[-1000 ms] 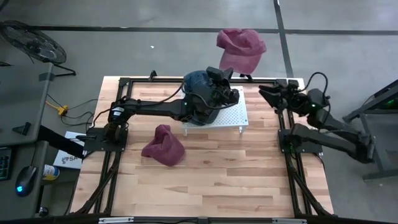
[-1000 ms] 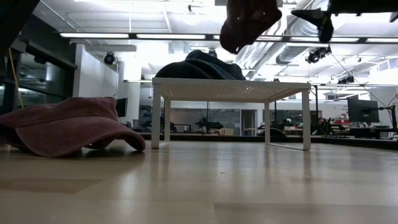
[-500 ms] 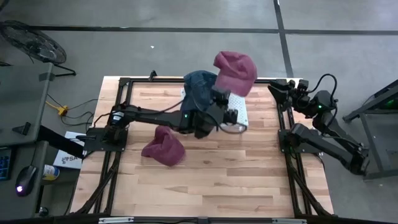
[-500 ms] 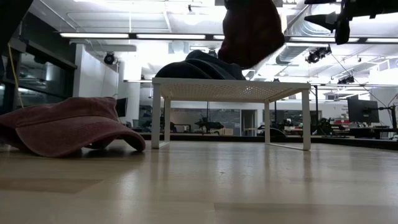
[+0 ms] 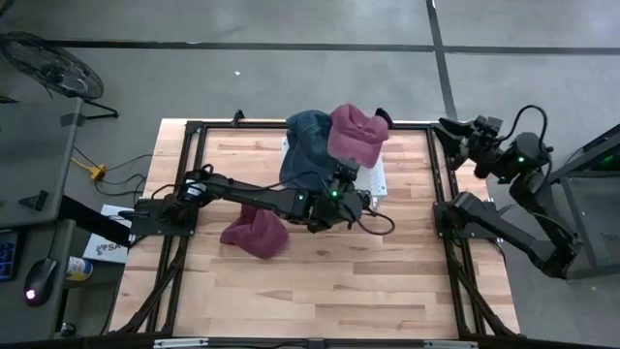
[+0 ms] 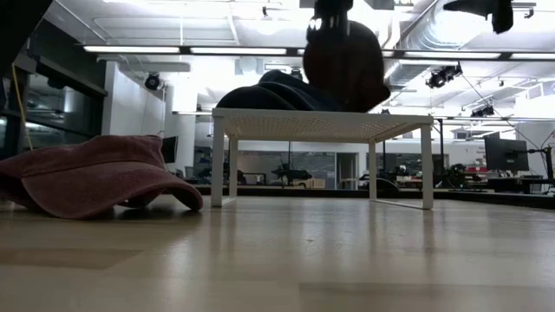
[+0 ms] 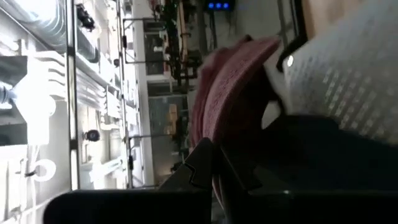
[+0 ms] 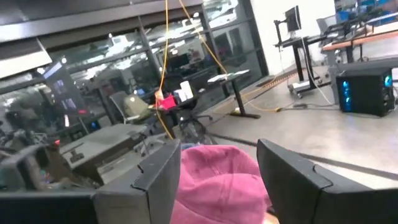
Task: Pick & Place hat
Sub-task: Put the right red cap on the shelf
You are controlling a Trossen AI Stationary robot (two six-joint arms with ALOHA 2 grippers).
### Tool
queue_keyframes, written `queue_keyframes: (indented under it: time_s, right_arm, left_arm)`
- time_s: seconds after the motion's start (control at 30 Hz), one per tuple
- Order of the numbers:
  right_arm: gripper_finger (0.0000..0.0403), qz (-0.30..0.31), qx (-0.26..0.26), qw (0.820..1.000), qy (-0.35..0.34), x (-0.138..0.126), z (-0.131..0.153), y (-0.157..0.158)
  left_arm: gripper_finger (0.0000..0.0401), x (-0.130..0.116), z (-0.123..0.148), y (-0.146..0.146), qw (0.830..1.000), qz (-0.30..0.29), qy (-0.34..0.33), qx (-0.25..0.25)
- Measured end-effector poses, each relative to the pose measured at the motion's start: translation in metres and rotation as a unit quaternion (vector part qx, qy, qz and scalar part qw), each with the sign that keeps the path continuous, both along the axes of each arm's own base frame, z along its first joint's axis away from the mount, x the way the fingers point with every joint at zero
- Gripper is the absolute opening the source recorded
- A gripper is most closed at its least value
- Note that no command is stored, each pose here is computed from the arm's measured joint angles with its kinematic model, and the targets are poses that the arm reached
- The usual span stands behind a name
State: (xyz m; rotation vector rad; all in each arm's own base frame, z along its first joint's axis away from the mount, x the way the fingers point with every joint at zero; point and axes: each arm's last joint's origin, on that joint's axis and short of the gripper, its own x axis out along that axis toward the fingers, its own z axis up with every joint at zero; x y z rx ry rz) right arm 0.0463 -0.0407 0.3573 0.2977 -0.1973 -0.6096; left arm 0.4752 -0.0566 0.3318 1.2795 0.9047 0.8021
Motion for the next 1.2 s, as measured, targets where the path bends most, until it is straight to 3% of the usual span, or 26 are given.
queue_keyframes:
  time_s: [0.4, 0.63, 1.2]
  right_arm:
    - [0.0204, 0.009, 0.034, 0.999, 0.030, -0.016, 0.025, 0.017]
    - [0.0204, 0.039, 0.062, 0.996, 0.059, -0.016, 0.018, 0.019]
    - [0.0204, 0.042, 0.078, 0.989, 0.119, -0.016, 0.006, 0.020]
  left_arm:
    - [0.0003, -0.005, -0.016, -0.011, 0.998, -0.034, 0.011, -0.048]
    - [0.0003, -0.008, -0.024, -0.010, 0.995, -0.050, 0.015, -0.089]
    - [0.0003, -0.013, -0.035, -0.012, 0.977, -0.094, 0.033, -0.187]
